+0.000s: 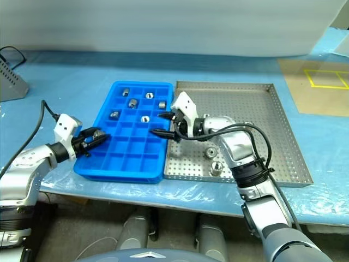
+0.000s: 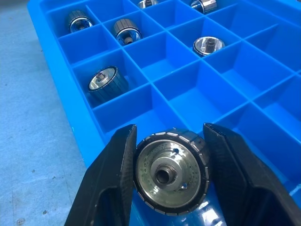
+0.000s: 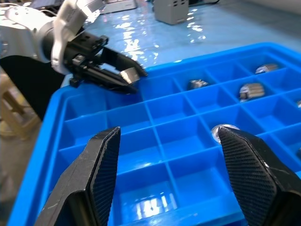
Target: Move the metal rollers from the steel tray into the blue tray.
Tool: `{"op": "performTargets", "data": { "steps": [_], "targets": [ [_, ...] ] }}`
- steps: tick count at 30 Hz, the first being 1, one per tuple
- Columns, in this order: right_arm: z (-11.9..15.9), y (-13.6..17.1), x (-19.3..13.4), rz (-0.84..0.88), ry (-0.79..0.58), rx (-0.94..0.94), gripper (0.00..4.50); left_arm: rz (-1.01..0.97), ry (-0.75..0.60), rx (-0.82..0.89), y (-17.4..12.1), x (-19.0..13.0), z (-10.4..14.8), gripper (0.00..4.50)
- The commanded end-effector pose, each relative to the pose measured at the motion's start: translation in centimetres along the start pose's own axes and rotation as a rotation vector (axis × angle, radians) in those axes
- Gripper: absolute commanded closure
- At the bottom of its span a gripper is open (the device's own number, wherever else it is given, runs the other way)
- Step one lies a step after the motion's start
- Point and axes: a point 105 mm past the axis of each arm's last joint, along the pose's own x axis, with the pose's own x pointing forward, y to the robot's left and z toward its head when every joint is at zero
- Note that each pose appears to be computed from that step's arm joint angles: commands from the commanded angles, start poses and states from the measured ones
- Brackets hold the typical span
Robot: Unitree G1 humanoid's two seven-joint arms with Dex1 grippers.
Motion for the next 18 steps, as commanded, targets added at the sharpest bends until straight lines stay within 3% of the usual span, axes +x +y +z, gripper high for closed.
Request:
{"op": "performTargets", "data": {
  "steps": [1,9,18],
  "targets": [
    [0.7,0.9,0.0,0.056,-0.018,0.0,1.13,0.002,-0.005,0.01,0.2,-0.5,0.5,2.59],
    [0.3,0.7,-0.1,0.031,-0.008,-0.009,1.13,-0.061,0.064,0.006,-1.2,-2.1,-1.0,2.59],
    [-0.1,0.5,0.0,0.01,0.0,-0.022,1.13,-0.014,0.096,0.012,-0.4,-2.3,-1.7,2.59]
  ]
}}
